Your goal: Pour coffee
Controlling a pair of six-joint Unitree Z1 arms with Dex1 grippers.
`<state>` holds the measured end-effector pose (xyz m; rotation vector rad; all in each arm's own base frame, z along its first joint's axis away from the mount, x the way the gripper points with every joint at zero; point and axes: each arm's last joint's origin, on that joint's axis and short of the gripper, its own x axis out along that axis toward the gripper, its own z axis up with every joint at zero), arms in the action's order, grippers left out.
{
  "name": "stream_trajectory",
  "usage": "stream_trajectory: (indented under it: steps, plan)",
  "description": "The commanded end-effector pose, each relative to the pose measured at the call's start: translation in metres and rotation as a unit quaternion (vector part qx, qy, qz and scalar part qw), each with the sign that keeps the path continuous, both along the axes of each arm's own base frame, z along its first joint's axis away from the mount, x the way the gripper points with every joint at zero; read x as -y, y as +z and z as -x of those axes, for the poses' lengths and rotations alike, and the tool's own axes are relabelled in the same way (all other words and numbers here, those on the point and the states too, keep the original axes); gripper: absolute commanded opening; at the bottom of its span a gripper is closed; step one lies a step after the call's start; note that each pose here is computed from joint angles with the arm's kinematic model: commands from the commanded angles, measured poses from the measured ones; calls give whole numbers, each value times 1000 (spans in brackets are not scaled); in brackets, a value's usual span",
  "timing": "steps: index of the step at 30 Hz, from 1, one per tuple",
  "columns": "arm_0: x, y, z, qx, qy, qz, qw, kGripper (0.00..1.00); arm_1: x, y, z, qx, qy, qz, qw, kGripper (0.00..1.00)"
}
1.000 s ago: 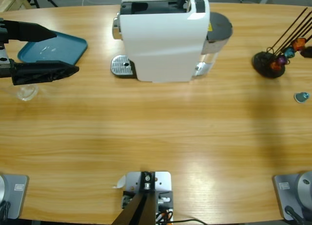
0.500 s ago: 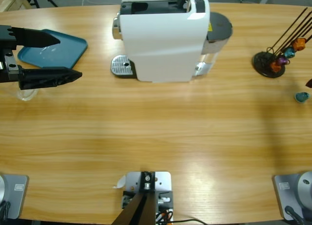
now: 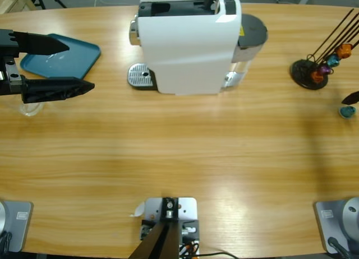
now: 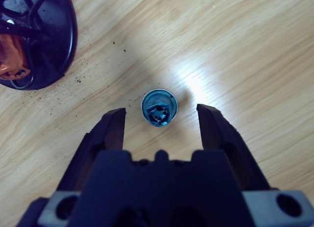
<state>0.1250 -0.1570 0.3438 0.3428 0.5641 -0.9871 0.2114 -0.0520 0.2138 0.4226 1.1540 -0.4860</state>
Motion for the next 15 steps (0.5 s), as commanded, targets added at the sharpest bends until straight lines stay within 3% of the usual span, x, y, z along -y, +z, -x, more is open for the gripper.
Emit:
stream_trajectory:
  steps: [1, 8, 12, 15]
  plan:
    - [3, -14, 0, -15, 4, -15, 1000, 996, 5, -14, -7, -28, -4, -23, 999, 600]
    - [3, -15, -1, -16, 4, -17, 1000, 996, 12, -17, -8, -32, -13, -31, 999, 594]
    - [4, -15, -1, -17, 4, -18, 1000, 996, 11, -17, -8, -31, -9, -37, 999, 471]
    - [4, -16, -1, -17, 4, -18, 1000, 996, 11, -18, -8, -32, -8, -41, 999, 471]
